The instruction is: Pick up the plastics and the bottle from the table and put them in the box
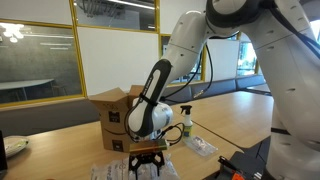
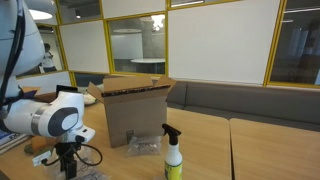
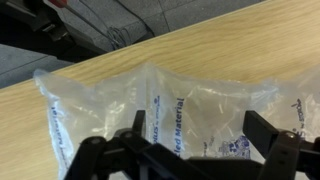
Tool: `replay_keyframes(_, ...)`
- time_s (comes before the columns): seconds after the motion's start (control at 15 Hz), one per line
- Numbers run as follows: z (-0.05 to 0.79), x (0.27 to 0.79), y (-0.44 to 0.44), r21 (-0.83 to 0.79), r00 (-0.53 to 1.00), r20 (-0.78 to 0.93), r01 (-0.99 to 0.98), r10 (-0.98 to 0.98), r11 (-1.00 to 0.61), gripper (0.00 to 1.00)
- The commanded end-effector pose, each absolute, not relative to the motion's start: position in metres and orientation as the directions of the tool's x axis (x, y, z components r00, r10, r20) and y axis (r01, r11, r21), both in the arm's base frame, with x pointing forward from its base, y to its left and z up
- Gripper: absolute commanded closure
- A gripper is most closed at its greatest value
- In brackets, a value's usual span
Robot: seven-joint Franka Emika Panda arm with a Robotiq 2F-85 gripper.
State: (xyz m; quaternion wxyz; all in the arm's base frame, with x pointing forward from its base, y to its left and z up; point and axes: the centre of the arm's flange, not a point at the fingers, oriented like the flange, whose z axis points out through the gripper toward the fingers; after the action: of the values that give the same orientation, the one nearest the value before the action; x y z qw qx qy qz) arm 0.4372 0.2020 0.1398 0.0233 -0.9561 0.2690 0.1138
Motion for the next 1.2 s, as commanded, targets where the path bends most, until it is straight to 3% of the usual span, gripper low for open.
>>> replay_keyframes(0.0,0.1294,0.442,0.2024,0.018,0.822,-0.205,-0.54,-0.532,-0.841,0.0)
replay_keyframes(0.87,0.1258,0.4516,0.2002,-0.004,0.793,-0.197,-0.588,-0.576,-0.809,0.0)
replay_keyframes(0.93,0.1256,0.4515,0.2008,-0.004,0.797,-0.19,-0.585,-0.574,-0.811,0.22)
replay_keyframes(1.07,0.1252,0.4507,0.2019,-0.011,0.803,-0.189,-0.578,-0.566,-0.816,0.32)
replay_keyframes(1.13,0.1247,0.4504,0.202,-0.011,0.802,-0.19,-0.579,-0.567,-0.815,0.42)
